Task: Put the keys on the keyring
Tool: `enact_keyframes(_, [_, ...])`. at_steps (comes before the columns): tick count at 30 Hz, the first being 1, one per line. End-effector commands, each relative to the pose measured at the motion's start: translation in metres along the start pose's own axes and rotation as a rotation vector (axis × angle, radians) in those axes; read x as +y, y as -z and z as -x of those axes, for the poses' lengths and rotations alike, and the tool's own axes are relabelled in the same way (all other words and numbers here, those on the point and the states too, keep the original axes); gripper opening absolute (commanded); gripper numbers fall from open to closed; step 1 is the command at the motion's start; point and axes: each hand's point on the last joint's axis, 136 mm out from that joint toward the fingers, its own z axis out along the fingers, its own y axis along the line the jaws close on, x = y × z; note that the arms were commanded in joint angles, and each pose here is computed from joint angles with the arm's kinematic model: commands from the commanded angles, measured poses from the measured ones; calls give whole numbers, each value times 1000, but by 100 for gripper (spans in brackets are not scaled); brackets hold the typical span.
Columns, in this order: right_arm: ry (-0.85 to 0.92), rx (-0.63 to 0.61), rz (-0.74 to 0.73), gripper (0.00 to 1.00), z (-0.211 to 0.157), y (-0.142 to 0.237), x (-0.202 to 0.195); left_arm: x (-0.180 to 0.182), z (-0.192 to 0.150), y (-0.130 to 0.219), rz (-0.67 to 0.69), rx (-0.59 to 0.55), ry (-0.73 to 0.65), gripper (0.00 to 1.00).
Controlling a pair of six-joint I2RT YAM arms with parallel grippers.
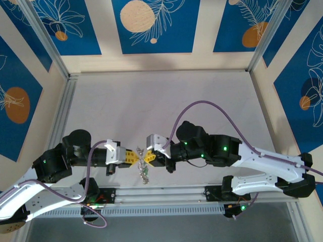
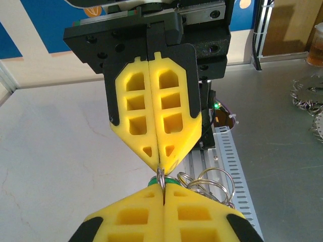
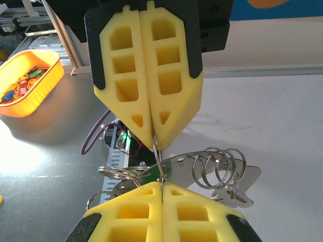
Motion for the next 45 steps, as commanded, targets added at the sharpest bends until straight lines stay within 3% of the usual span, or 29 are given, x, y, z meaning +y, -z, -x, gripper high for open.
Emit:
enact_keyframes(1, [21, -105, -9, 0, 24, 9, 1, 1, 9, -2, -1, -30, -8, 0])
enact_keyframes(17, [108, -110, -44, 0, 32, 11, 11, 12, 0, -7, 47, 17, 6, 0])
enact_keyframes(45, [312, -4, -341, 0, 16, -4, -9, 17, 9, -7, 70, -1, 34, 0])
